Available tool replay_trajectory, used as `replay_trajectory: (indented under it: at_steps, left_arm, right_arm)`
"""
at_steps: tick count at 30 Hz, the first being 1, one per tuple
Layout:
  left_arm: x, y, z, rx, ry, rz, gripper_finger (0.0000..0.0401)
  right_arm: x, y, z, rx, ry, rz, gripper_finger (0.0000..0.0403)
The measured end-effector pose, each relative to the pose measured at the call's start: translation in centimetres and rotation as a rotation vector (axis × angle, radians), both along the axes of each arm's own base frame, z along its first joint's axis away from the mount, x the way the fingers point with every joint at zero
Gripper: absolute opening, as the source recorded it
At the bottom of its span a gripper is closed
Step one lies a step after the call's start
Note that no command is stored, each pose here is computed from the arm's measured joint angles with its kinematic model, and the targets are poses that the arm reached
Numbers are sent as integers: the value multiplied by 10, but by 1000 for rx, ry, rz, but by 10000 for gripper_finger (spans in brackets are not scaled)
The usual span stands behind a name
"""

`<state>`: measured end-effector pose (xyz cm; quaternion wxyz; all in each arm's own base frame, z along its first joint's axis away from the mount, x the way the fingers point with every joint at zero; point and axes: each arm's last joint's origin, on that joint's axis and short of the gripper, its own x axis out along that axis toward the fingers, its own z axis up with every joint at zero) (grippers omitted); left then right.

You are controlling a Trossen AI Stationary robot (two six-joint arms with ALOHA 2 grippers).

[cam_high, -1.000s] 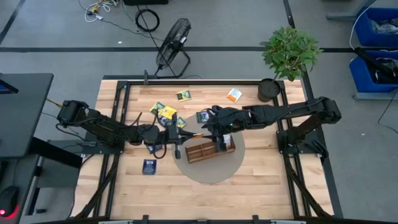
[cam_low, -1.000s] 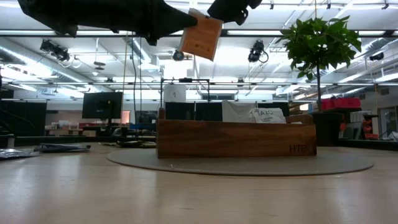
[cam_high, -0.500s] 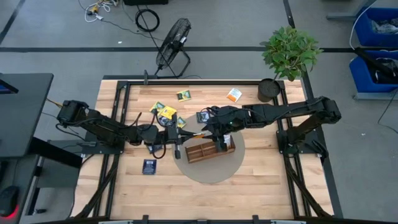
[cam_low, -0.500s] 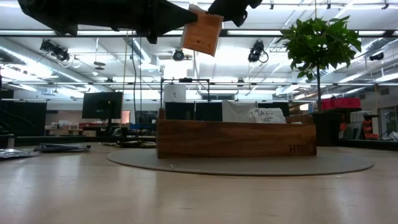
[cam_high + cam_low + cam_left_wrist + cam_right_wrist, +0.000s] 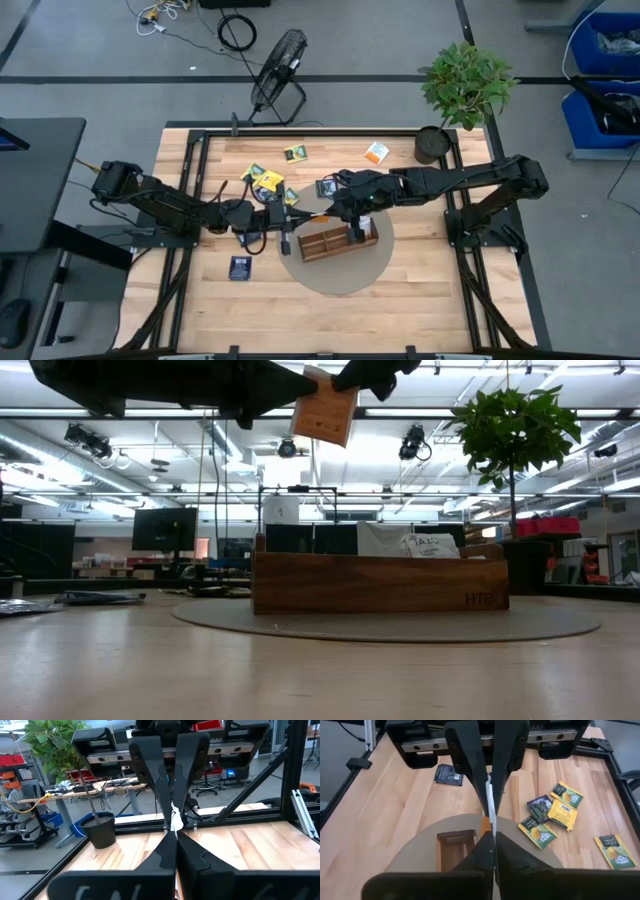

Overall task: Pick & Place Tea
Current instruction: Put the orange tea bag into the right section of the wooden organizer

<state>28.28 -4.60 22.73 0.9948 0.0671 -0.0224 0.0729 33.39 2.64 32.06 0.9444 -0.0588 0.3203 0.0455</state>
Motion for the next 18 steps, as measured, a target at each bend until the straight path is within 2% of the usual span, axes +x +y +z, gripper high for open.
replay_trajectory:
  at_steps: [9, 14, 18]
  left_arm:
    - [-6, 1, 8, -11, 6, -1, 43]
    - [-19, 4, 14, -52, 78, -1, 61]
    - [-34, 5, 8, -72, 89, -8, 64]
  right_arm:
    - [-9, 3, -10, -99, 131, -46, 2]
    - [-15, 13, -15, -126, 196, -25, 2]
    - [-22, 22, -23, -121, 231, -14, 1]
